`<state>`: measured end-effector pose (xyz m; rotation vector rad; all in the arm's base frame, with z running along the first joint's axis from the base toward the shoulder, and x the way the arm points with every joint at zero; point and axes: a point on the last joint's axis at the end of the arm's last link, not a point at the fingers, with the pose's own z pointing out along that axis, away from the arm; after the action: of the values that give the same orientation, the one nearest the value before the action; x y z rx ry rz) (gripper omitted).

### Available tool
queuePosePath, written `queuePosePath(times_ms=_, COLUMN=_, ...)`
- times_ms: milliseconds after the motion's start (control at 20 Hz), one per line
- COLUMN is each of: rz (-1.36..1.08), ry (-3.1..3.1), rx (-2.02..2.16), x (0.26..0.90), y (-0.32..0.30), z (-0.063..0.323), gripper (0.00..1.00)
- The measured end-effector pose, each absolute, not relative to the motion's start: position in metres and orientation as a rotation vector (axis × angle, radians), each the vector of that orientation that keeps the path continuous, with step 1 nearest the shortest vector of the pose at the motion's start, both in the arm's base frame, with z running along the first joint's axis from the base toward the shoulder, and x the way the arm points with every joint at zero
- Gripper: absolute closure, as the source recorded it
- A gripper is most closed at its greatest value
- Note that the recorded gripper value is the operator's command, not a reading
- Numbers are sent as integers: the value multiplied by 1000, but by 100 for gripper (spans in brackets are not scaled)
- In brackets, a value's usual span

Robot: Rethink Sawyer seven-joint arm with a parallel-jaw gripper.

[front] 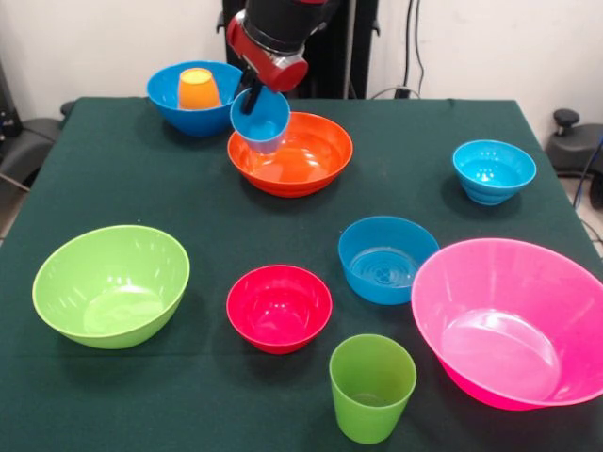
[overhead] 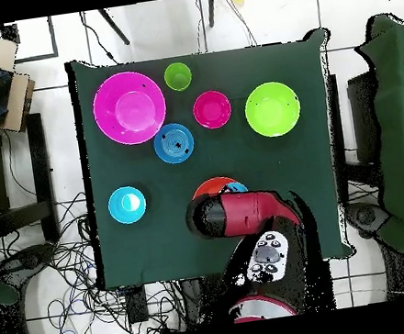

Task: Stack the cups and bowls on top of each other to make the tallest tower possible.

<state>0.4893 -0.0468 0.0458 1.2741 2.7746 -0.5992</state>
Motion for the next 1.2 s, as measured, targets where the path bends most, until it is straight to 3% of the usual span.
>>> queuePosePath(times_ms=1200, rz=-561, ry=2777, rx=1366, x=509, y=-3, z=46, gripper=100)
